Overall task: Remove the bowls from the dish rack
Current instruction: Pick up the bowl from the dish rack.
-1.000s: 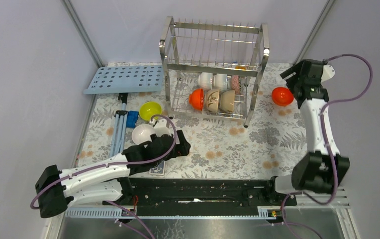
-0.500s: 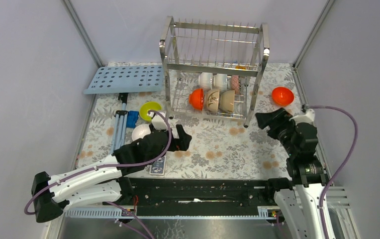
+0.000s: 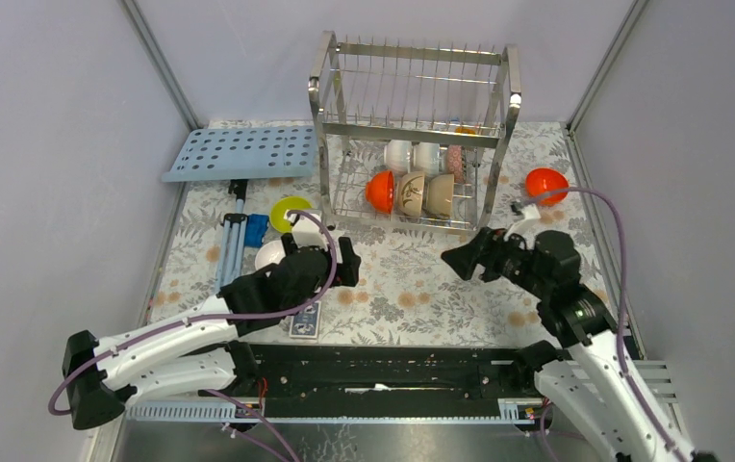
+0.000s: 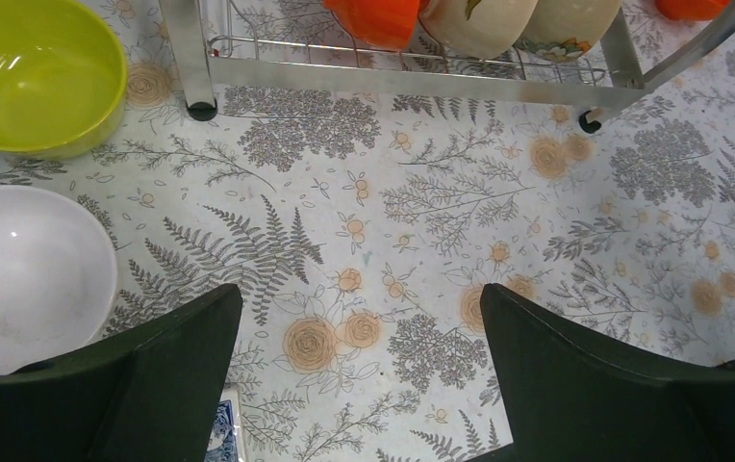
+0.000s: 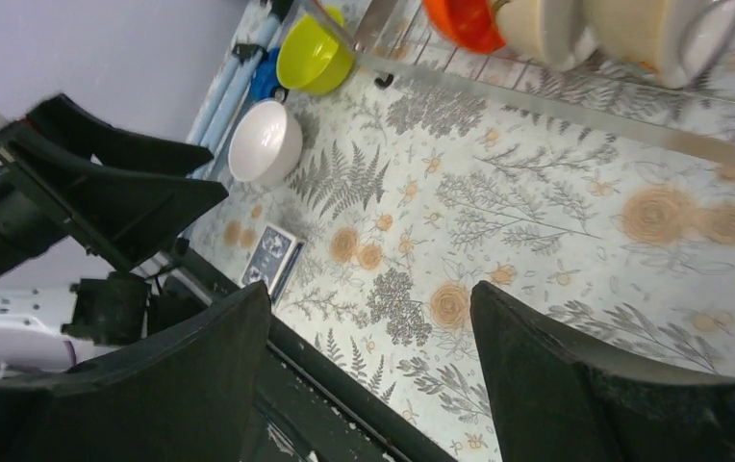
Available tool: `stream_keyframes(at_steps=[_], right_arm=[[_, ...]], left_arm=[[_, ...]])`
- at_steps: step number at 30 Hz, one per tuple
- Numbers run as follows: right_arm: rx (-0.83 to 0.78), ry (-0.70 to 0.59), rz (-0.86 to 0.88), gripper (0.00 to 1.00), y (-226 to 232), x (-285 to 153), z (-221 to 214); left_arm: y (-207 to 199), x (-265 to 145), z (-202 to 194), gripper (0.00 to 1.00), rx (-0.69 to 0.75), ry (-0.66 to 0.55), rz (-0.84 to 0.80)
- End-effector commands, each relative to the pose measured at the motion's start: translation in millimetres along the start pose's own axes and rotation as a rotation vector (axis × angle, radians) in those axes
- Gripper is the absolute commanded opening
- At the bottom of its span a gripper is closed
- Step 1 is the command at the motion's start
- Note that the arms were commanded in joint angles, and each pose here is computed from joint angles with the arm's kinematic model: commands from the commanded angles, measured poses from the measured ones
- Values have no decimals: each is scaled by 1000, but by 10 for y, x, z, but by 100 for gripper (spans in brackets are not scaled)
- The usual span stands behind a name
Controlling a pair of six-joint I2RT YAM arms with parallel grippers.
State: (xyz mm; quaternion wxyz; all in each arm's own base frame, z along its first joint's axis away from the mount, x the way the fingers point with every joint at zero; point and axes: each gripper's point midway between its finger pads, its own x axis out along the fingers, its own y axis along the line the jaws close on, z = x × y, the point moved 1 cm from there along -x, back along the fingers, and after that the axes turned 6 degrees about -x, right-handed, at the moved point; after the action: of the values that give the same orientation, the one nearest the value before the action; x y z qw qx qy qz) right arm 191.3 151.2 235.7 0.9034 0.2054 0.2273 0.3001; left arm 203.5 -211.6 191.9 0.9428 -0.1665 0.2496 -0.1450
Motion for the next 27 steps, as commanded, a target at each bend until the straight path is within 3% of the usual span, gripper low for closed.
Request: stream_keyframes(at_steps=[1,5,16,20,27], right_arm=[[-125,22,11,82,200,332,-10],[-234,63,-42,84,338,653,-168],[-191,-67,-100,85,281,1492,-115],[-180,-12,-195,88,183,1763,-134],[-59,-13,-155,79,138,2074,-99]], left_arm=[[-2,57,79,99,-7,-37,27],[42,68,103,99,11,-48,54],[118,17,65,99,-21,-79,25],[157,-4,29,99,-36,-83,17],[235,-91,56,99,-64,-93,31]])
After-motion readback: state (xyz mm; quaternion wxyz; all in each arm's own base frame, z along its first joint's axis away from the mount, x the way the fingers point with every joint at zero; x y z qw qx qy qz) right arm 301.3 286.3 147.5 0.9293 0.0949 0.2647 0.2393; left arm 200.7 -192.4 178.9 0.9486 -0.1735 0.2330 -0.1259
